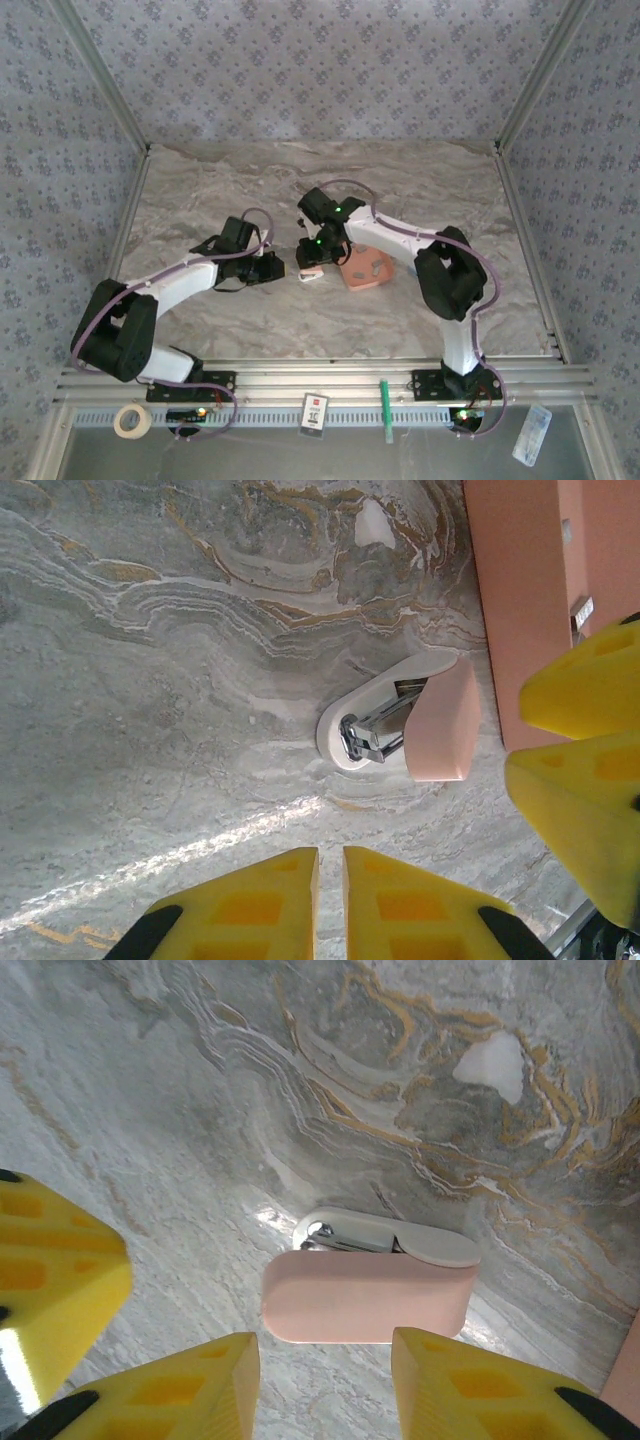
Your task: Load the staples into the stapler
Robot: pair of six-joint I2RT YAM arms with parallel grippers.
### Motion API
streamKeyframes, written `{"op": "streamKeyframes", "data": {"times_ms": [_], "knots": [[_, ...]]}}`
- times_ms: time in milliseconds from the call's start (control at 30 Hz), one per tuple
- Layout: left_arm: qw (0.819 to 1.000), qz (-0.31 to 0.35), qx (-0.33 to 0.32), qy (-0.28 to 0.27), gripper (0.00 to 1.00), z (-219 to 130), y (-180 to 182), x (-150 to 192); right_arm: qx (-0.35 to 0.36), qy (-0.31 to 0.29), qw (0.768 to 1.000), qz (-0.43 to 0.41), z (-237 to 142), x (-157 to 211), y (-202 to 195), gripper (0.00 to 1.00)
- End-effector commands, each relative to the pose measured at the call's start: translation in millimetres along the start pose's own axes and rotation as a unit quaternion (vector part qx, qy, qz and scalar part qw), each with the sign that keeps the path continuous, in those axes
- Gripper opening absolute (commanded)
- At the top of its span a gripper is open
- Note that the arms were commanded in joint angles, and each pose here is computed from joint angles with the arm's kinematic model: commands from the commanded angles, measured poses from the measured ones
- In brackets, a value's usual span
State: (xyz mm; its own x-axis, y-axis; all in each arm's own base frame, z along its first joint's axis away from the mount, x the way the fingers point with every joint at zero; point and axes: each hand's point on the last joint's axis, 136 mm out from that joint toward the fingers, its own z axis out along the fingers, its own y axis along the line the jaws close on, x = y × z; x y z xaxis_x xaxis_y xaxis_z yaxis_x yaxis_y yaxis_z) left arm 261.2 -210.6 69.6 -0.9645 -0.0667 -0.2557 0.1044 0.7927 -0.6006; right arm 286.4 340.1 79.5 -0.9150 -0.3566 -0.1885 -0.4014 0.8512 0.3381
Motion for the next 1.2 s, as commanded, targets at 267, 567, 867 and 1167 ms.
{"op": "streamKeyframes", "data": {"times_ms": [267, 567, 867, 1167], "knots": [[1.0, 0.006, -0.003, 0.002, 0.15, -4.5, 3.5, 2.5, 0.038, 0.046, 0.998, 0.002, 25.1, 17.4, -12.4, 0.37], [1.0, 0.006, 0.0, 0.001, 0.15, -4.9, 2.4, 0.4, 0.091, 0.077, 0.993, 0.004, 39.8, 32.0, -27.3, 0.36], [1.0, 0.007, 0.001, 0.002, 0.15, -4.9, 0.8, -0.8, 0.139, 0.1, 0.985, 0.003, 49.8, 42.7, -41.2, 0.35], [1.0, 0.008, -0.001, -0.002, 0.15, -8.5, 1.0, -0.6, 0.191, 0.117, 0.974, -0.015, 50.0, 49.0, -46.1, 0.35]]}}
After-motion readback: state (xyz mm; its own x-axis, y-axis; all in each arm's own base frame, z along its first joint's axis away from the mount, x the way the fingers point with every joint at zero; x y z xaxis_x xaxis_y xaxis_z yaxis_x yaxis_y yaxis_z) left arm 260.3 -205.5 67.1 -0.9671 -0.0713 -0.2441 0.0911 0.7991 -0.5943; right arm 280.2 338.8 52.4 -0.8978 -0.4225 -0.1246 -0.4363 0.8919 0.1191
